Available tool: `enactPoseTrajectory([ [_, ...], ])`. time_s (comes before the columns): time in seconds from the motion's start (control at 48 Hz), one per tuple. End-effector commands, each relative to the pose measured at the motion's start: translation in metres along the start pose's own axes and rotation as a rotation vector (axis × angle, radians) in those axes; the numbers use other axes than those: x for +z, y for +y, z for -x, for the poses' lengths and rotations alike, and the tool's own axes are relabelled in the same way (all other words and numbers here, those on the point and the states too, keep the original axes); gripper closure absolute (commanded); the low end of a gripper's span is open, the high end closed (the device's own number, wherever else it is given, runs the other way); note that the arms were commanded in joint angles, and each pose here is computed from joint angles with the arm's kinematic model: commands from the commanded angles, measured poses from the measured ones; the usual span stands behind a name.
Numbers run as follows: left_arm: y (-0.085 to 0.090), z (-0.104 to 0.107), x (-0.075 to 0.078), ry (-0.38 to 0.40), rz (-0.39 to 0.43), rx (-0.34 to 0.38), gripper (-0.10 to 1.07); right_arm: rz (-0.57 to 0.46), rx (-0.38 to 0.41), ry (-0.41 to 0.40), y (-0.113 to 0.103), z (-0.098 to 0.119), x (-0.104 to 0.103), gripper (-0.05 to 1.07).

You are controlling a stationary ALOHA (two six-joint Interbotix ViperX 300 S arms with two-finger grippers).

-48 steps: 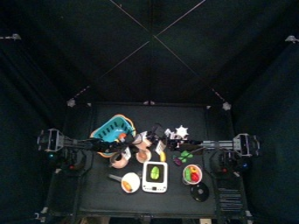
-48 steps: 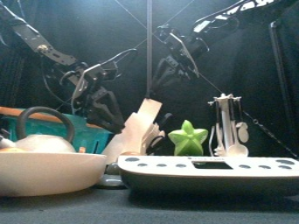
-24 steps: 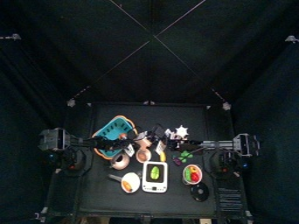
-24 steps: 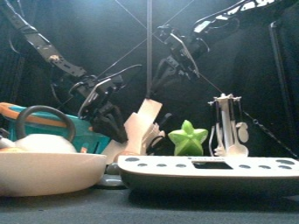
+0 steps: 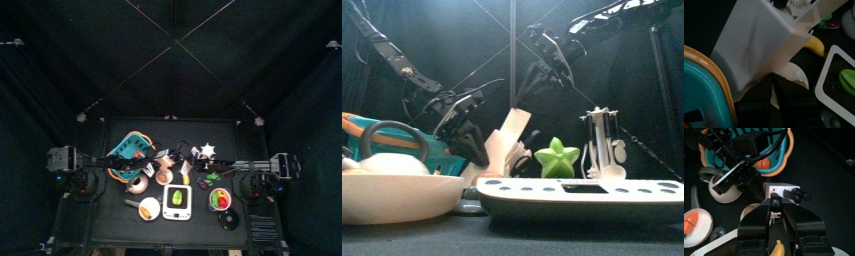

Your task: Grab cleaver

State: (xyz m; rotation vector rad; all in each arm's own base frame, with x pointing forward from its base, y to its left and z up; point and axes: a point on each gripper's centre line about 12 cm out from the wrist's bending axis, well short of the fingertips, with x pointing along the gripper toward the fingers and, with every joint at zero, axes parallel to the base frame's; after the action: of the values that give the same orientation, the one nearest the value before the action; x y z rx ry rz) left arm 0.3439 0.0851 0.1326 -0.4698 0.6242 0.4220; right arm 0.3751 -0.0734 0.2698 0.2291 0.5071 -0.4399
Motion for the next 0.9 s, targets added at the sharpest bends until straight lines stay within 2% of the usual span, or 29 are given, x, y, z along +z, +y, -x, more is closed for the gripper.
enactPoseTrajectory([
  [0.0,0.003,0.0,0.007,-0.022,0.01,0.007,0.46,-0.002,0.014,-0.044,0.0,0.014,0.011,0.5],
  [0.479,0.006,-0.002,0.005,-0.015,0.013,0.014,0.46,-0.009,0.025,-0.079,-0.005,0.036,0.013,0.5],
  [0.875,0.007,-0.002,0.004,-0.011,0.011,0.016,0.46,-0.017,0.036,-0.09,-0.009,0.06,0.004,0.5],
])
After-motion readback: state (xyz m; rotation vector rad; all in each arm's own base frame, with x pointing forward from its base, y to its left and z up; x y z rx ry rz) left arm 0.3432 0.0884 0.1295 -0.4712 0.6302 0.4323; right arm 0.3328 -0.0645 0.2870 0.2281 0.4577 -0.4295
